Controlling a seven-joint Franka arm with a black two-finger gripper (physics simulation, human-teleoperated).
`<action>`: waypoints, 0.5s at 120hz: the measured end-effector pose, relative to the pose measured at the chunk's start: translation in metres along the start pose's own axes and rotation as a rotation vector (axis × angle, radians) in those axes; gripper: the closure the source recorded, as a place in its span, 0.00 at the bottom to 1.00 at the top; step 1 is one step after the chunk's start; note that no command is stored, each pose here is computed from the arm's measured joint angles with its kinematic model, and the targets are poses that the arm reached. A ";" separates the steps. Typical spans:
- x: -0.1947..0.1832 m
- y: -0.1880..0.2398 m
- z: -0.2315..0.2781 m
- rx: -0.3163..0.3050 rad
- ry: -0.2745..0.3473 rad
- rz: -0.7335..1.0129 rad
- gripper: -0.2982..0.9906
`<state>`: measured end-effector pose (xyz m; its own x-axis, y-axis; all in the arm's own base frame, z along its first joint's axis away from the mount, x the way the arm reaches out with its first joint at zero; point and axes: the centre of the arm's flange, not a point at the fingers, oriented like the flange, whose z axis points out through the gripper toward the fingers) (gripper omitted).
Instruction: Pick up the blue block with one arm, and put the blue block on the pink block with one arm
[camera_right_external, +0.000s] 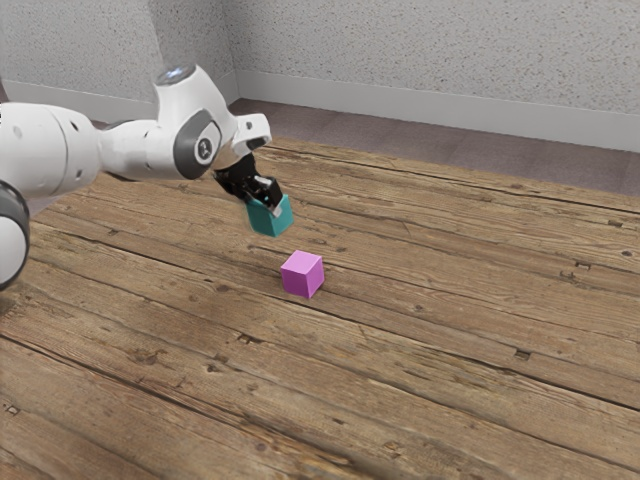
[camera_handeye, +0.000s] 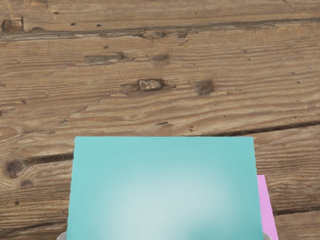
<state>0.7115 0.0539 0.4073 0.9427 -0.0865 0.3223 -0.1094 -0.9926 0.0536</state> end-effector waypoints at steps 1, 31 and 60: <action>0.000 0.001 0.000 0.001 0.004 0.000 0.49; -0.011 0.032 0.012 -0.002 0.092 -0.029 0.49; -0.022 0.057 0.027 -0.016 0.130 -0.052 0.49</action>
<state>0.6929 -0.0029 0.3775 0.8986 -0.0223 0.4383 -0.0674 -0.9939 0.0877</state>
